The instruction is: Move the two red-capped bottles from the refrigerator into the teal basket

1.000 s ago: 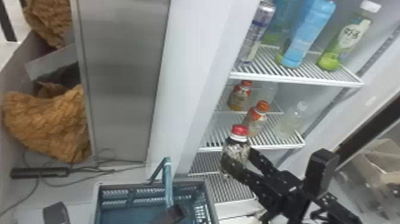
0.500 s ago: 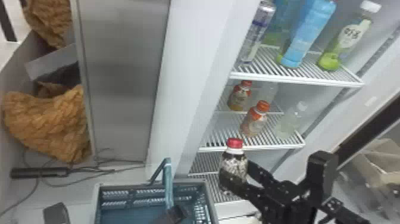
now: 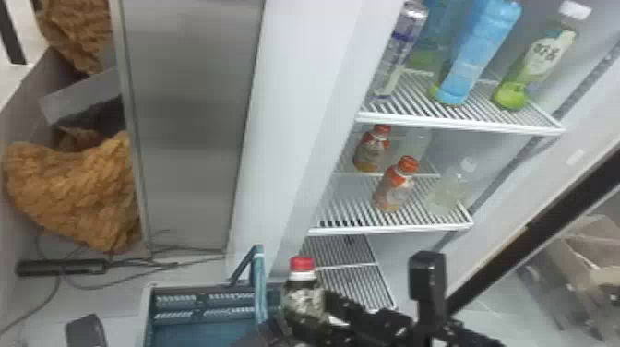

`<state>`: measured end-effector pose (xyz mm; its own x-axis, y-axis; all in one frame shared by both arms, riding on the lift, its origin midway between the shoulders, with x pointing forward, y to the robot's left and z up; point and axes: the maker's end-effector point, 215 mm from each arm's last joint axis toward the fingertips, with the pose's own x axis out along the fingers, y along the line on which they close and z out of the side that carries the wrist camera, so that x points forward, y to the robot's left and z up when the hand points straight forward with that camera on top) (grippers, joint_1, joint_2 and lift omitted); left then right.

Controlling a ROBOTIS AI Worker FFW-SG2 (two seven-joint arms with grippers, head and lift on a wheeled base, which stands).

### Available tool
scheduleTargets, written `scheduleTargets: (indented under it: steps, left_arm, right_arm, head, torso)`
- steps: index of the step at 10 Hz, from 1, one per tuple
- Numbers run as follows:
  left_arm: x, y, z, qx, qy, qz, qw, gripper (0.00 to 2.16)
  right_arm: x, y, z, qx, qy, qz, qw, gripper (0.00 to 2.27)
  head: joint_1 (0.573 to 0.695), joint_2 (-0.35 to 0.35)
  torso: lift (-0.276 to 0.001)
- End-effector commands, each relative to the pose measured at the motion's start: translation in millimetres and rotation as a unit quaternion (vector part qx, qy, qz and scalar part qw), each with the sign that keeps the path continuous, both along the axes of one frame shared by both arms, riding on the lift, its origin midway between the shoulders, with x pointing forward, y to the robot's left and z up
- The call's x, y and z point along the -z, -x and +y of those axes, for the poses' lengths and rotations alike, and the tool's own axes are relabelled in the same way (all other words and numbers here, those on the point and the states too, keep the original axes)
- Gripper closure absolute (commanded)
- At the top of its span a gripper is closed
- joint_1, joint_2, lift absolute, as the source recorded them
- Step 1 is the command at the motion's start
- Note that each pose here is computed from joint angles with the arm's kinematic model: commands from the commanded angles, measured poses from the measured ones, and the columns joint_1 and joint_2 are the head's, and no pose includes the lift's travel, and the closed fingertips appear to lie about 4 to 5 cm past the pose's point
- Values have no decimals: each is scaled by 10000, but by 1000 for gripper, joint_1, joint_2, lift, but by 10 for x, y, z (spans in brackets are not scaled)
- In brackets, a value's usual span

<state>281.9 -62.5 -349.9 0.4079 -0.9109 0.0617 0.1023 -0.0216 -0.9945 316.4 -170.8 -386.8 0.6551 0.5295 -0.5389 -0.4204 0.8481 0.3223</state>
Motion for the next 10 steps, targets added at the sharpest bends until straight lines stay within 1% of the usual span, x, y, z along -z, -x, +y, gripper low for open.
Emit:
scheduleTargets:
  steps: [1,2,3,4,5,6,8,9,10]
  left_arm:
    - [-2,-5,4,-1,-2,-5,10000,1154]
    - [-3,-11,7,-13,-2,-8,10000,1154]
    - [-5,-20,11,-26,1,-9,10000,1154]
    - [2,-11,11,-26,1,3,10000,1154]
    - [-3,-11,11,-26,11,5,10000,1154]
    - [-4,-18,14,-38,11,3,10000,1154]
    - [21,-3,14,-64,1,29,10000,1154]
    - [20,-26,32,-135,3,26,9999,1154]
    - [5,-28,31,-135,16,16,9999,1154]
  right_arm:
    - [123,64,241,-239,-172,215,9993,904]
    - [177,64,254,-280,-165,296,9990,903]
    - [225,65,239,-265,-162,354,9989,740]
    - [232,46,207,-243,-116,336,9991,409]
    - [183,-8,190,-225,-90,186,9995,171]
    - [132,-70,161,-169,-81,32,9998,78]
    - [25,-182,38,-2,-85,-268,9996,119]
    - [-126,-282,-66,136,-40,-621,9980,119]
    - [-357,-395,-273,421,166,-1069,9932,119]
  head:
    - [695,-350]
    - [695,-350]
    - [695,-350]
    - [695,-350]
    - [695,-350]
    - [695,-350]
    - [695,-350]
    - [695,-350]
    - [695,-350]
  torso:
    - [-224]
    - [-224]
    - [-224]
    - [-224]
    - [-224]
    - [-224]
    - [-224]
    - [-224]
    - [-224]
